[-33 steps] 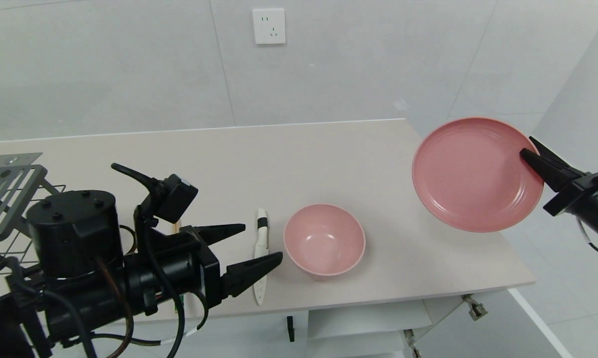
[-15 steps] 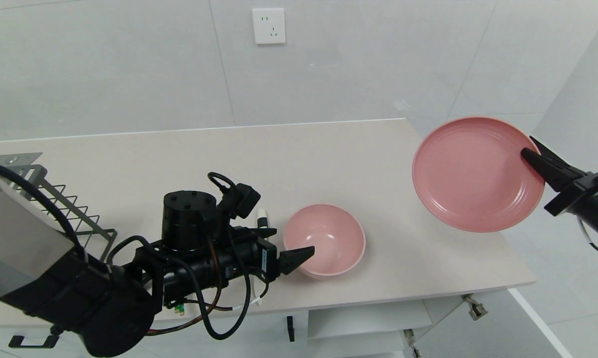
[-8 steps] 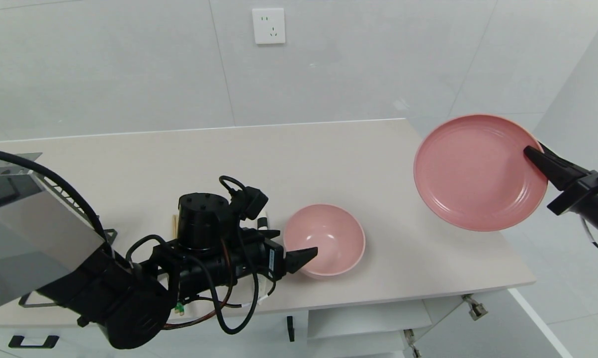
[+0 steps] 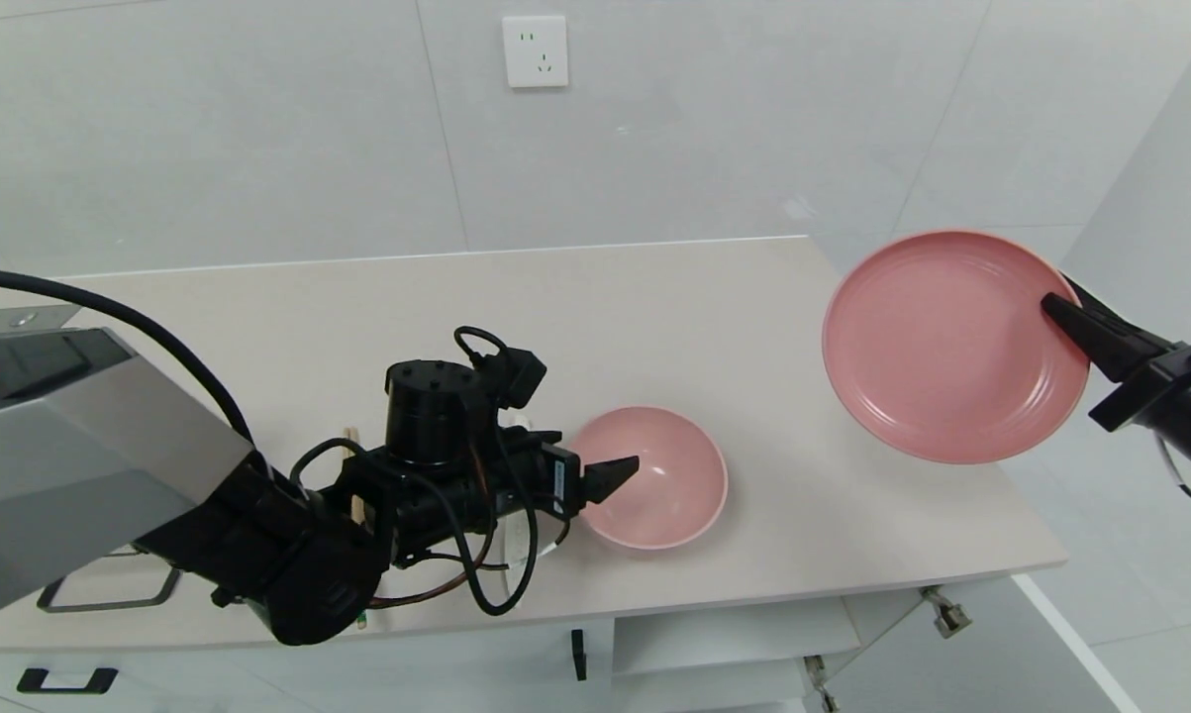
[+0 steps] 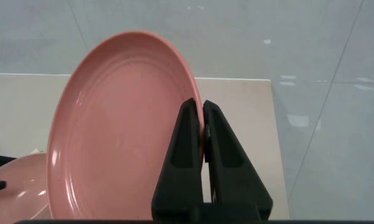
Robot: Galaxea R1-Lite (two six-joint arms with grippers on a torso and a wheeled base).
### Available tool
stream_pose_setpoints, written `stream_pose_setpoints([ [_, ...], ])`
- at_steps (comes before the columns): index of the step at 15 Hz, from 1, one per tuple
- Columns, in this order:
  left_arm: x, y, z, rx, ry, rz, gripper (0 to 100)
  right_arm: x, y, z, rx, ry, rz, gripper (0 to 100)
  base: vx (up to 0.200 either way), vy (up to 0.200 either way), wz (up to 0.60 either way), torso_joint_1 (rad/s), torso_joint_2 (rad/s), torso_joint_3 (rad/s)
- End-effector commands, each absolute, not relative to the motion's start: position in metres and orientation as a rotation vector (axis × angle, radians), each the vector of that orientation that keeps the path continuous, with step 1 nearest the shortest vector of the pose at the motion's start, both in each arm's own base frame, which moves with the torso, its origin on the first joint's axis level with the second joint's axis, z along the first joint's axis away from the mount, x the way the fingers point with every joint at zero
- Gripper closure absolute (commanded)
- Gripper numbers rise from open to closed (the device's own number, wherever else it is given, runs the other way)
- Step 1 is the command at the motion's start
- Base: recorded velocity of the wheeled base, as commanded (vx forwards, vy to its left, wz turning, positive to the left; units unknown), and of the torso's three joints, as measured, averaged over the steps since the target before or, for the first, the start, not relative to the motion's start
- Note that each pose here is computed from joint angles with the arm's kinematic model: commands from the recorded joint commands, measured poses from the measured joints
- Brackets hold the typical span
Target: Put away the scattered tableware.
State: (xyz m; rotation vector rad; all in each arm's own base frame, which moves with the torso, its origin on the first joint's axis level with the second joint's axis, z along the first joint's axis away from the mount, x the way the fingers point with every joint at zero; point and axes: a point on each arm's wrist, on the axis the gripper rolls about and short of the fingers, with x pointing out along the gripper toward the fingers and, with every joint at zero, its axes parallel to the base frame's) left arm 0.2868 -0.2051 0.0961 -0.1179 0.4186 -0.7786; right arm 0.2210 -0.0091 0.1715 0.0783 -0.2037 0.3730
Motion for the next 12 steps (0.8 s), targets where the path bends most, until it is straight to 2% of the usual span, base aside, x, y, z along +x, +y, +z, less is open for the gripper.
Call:
stream_pose_setpoints([
  [1, 0.289, -0.212, 0.092, -0.114, 0.429, -0.788, 0, 0.221, -0.009, 0.171, 0.079, -0.202, 0.374, 100, 0.000, 0.000, 0.00, 0.000, 0.00, 0.000],
  [9, 0.278, -0.210, 0.082, -0.091, 0.506, -0.788, 0, 0.221, -0.009, 0.171, 0.079, -0.204, 0.375, 100, 0.000, 0.000, 0.00, 0.000, 0.00, 0.000],
  [10, 0.277, -0.209, 0.083, -0.093, 0.507, -0.788, 100, 0.221, -0.009, 0.172, 0.079, -0.206, 0.375, 100, 0.000, 0.000, 0.00, 0.000, 0.00, 0.000],
  [12, 0.271, -0.205, 0.089, -0.094, 0.497, -0.789, 100, 0.222, -0.009, 0.172, 0.079, -0.207, 0.375, 100, 0.000, 0.000, 0.00, 0.000, 0.00, 0.000],
])
